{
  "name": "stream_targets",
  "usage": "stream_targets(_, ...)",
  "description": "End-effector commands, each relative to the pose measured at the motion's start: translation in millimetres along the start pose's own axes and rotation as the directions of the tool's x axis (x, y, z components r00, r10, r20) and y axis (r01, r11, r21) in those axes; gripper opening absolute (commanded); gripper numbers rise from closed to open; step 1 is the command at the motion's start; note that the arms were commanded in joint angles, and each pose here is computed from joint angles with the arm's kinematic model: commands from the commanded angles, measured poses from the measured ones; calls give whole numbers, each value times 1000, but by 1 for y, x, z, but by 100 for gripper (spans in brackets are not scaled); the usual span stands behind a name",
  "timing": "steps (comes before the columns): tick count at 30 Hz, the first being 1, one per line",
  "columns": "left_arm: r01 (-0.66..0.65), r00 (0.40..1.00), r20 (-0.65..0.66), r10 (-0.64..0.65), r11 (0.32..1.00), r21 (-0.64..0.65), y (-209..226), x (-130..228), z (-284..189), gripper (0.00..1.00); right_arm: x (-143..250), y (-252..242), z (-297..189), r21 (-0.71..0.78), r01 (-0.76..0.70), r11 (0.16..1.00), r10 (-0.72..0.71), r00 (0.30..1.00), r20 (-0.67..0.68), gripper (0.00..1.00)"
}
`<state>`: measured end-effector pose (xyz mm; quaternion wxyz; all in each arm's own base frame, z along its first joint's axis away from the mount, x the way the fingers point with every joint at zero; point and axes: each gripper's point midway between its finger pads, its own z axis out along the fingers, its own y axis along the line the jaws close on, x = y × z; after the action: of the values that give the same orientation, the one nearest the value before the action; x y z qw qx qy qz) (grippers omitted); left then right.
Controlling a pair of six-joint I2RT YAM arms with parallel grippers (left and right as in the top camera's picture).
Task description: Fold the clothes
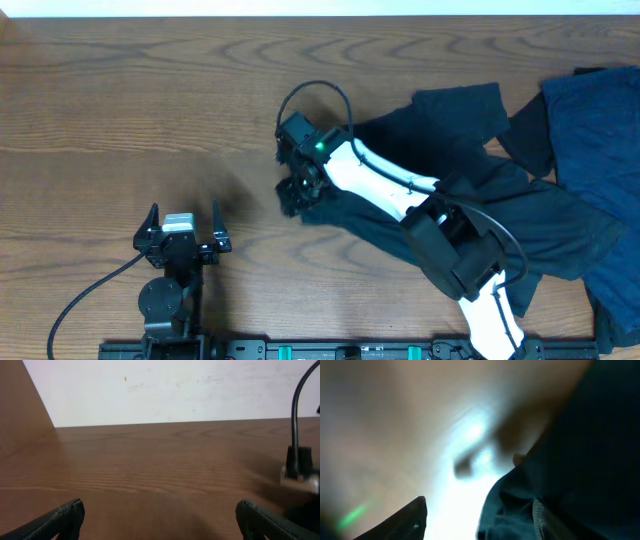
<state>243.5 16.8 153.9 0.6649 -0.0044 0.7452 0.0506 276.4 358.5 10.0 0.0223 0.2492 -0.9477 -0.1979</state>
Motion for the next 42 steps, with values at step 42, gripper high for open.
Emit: stream_targets(42, -12, 999, -48, 11, 1000, -20, 3, 18, 2, 98, 6, 17, -11, 240, 243, 940, -254, 967, 15, 48)
